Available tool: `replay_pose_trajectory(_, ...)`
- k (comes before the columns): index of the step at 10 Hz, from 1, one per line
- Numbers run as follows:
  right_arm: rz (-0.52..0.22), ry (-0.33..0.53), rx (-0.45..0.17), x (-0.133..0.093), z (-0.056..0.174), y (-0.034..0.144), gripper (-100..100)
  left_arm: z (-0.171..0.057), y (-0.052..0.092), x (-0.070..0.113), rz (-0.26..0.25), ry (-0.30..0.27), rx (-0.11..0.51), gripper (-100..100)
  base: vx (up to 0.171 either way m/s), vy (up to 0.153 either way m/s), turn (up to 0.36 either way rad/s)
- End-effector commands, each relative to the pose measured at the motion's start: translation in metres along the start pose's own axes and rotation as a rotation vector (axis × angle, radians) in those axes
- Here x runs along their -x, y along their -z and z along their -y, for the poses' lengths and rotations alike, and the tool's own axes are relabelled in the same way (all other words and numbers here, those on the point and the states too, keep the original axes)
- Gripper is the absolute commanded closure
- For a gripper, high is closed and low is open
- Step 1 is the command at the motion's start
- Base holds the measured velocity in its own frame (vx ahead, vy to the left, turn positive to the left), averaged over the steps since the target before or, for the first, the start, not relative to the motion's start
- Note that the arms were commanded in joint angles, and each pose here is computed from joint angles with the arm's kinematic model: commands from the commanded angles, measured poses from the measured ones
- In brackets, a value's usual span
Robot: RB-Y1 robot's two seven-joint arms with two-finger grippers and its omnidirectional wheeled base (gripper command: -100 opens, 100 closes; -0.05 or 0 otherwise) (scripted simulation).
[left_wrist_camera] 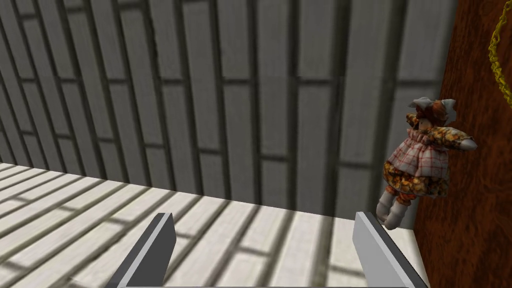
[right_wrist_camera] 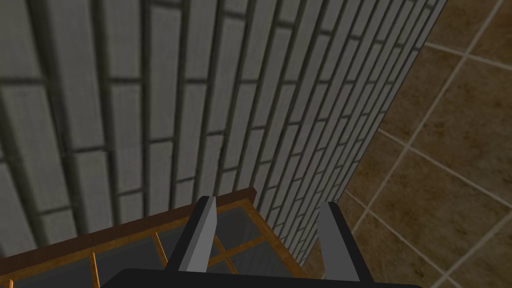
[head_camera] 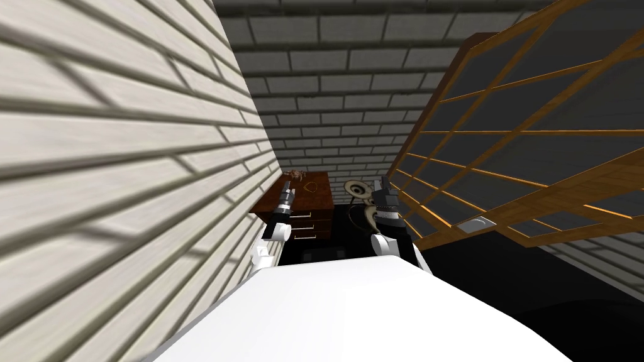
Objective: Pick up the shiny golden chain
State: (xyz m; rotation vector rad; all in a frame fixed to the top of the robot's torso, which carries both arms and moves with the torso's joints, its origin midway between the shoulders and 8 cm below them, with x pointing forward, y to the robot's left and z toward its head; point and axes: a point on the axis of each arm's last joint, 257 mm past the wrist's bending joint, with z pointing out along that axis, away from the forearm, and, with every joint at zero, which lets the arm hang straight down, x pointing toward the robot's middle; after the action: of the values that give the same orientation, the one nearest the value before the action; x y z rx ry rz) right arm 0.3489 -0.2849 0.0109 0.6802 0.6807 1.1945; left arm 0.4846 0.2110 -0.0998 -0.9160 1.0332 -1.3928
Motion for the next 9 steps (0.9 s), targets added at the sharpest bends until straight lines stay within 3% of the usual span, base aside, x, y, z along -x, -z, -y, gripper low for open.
replay_pose_trajectory(1,0.000,0.000,0.000,0.000,0.000,0.000,0,-0.020,-0.011,-0.005,-0.024,-0.011,0.055,-100,-0.040,0.049,0.004)
replay_pose_trajectory(2,0.000,0.000,0.000,0.000,0.000,0.000,0,-0.018,-0.018,-0.008,-0.031,-0.011,0.052,-100,-0.033,0.044,-0.002)
replay_pose_trajectory(3,0.000,0.000,0.000,0.000,0.000,0.000,0,-0.034,-0.025,-0.012,-0.048,-0.021,0.099,-100,-0.037,0.055,-0.005)
replay_pose_trajectory(4,0.000,0.000,0.000,0.000,0.000,0.000,0,-0.033,-0.032,-0.014,-0.054,-0.022,0.098,-100,-0.030,0.045,-0.005)
replay_pose_trajectory(5,0.000,0.000,0.000,0.000,0.000,0.000,0,-0.049,-0.038,-0.018,-0.068,-0.033,0.144,-100,-0.036,0.046,-0.011)
replay_pose_trajectory(6,0.000,0.000,0.000,0.000,0.000,0.000,0,-0.048,-0.045,-0.021,-0.075,-0.035,0.146,-100,-0.032,0.039,-0.009)
replay_pose_trajectory(7,0.000,0.000,0.000,0.000,0.000,0.000,0,-0.065,-0.051,-0.022,-0.087,-0.047,0.191,-100,-0.037,0.045,-0.018)
replay_pose_trajectory(8,0.000,0.000,0.000,0.000,0.000,0.000,0,-0.062,-0.058,-0.026,-0.094,-0.049,0.193,-100,-0.032,0.036,-0.014)
replay_pose_trajectory(9,0.000,0.000,0.000,0.000,0.000,0.000,0,-0.076,-0.064,-0.028,-0.105,-0.062,0.234,-100,-0.031,0.044,-0.026)
